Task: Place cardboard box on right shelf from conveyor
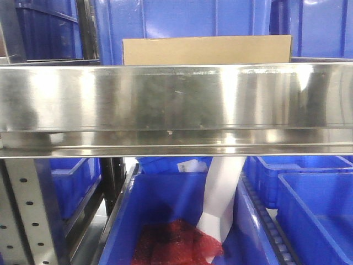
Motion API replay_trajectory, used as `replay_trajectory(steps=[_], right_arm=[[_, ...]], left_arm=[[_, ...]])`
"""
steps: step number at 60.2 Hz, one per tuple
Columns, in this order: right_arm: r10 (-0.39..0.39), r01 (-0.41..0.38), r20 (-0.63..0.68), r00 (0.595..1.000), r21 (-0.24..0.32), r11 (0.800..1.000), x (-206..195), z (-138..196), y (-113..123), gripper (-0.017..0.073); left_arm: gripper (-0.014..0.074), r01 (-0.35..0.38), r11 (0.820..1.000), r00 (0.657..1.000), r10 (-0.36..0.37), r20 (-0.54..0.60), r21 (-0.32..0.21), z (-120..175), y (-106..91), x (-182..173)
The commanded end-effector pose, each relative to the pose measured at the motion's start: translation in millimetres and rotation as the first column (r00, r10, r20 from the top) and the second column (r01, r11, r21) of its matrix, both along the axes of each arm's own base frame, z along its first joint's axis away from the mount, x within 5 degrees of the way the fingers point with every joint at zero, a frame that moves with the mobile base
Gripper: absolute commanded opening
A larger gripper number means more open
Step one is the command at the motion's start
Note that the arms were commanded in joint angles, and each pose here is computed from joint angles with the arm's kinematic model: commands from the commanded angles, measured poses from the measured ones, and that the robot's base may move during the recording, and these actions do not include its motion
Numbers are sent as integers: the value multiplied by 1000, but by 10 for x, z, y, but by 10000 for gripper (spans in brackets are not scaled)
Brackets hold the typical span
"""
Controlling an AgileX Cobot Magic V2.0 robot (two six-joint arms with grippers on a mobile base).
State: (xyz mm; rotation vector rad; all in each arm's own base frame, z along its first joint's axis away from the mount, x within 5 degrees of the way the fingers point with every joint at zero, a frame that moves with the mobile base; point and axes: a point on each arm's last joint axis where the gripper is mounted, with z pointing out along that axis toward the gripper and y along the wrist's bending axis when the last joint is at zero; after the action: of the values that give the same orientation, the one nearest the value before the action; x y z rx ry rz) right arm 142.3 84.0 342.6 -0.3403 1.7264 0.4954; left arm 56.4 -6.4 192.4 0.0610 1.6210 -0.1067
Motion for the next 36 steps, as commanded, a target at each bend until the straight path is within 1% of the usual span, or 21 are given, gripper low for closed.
replay_trajectory(steps=[1, 8, 12, 16, 21, 26, 31, 34, 36], right_arm=[[-65, 57, 106, 992, 78, 995, -130, 37, -179, 25], [-182, 173, 107, 977, 94, 980, -327, -241, -433, 25], [-258, 247, 122, 958, 102, 964, -463, -421, -566, 25], [-338, 323, 147, 929, 118, 939, -604, -612, -679, 25], [-413, 392, 174, 894, 140, 909, -725, -786, -759, 25], [-488, 460, 203, 849, 168, 872, -834, -966, -821, 25], [-538, 505, 235, 810, 187, 842, -903, -1082, -855, 25], [-559, 528, 242, 793, 187, 829, -919, -1158, -868, 25], [-568, 537, 243, 787, 184, 823, -908, -1183, -875, 25]], left_arm=[[-115, -1, 1000, 996, 2, 88, -15, 55, 4, -6], [-116, -1, 1000, 996, 2, 88, -15, 55, 4, -6], [-116, -1, 1000, 996, 2, 88, -15, 55, 4, -6], [-116, -1, 1000, 996, 2, 88, -15, 55, 4, -6], [-116, -1, 1000, 996, 2, 88, -15, 55, 4, -6], [-115, -1, 1000, 996, 2, 88, -15, 55, 4, -6], [-116, -1, 1000, 996, 2, 88, -15, 55, 4, -6], [-116, -1, 1000, 996, 2, 88, -15, 55, 4, -6], [-115, -1, 1000, 996, 2, 88, -15, 55, 4, -6]])
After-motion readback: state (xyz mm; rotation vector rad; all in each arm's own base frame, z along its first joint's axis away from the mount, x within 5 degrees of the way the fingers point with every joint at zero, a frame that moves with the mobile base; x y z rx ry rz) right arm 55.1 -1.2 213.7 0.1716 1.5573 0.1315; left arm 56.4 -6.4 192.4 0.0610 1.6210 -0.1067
